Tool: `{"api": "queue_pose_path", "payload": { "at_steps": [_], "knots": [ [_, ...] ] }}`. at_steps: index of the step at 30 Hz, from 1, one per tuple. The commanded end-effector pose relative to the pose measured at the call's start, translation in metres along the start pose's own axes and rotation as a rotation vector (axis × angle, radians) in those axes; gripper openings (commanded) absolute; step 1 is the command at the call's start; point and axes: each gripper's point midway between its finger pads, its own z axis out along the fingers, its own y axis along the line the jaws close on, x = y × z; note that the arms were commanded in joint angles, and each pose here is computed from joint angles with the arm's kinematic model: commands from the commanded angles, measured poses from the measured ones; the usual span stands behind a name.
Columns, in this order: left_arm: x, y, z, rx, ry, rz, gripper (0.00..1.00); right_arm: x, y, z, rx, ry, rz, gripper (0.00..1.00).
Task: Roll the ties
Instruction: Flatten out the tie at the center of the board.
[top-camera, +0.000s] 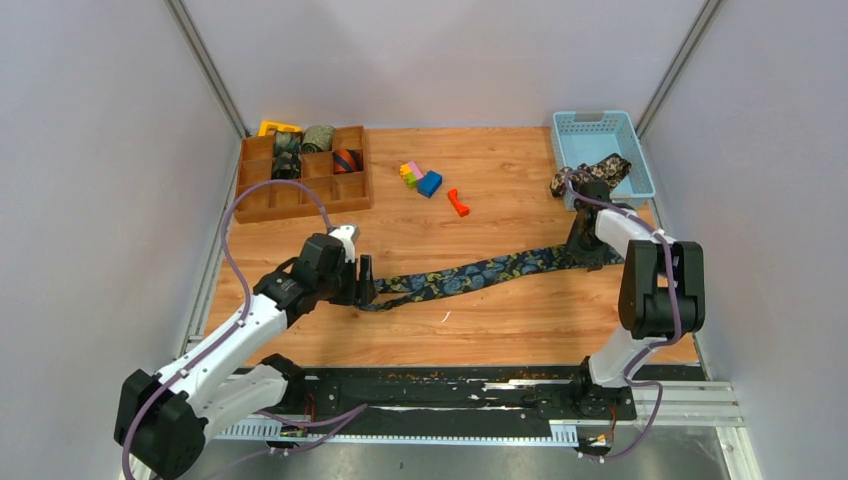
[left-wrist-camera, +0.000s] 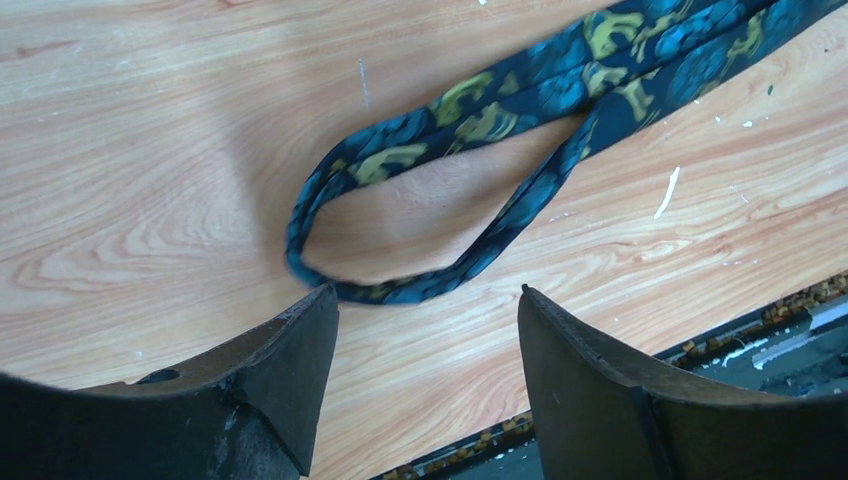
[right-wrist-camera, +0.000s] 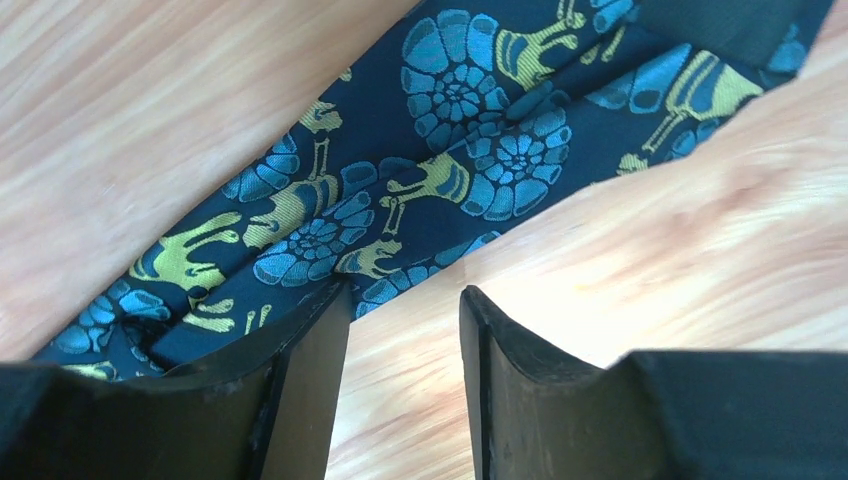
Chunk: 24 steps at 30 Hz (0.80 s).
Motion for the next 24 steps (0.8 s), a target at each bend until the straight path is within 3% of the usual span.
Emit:
{"api": "queue_pose_path", "payload": {
  "at_steps": [1, 4, 11, 24],
  "knots": [
    [-0.014, -0.015, -0.001, 0.066, -0.027, 0.03, 0.73, -0.017, -0.051, 0.006, 0.241, 0.009, -0.017, 0.46],
    [-0.013, -0.015, 0.002, 0.065, -0.019, 0.041, 0.72, -0.043, -0.056, -0.005, 0.294, -0.019, -0.034, 0.46],
    [-0.008, -0.017, 0.012, 0.083, -0.023, 0.053, 0.74, -0.077, -0.028, -0.05, 0.196, -0.131, -0.069, 0.47],
    [0.011, 0.001, 0.023, 0.01, -0.022, 0.046, 0.72, -0.035, 0.051, -0.123, -0.122, -0.218, -0.23, 0.51]
  ]
}}
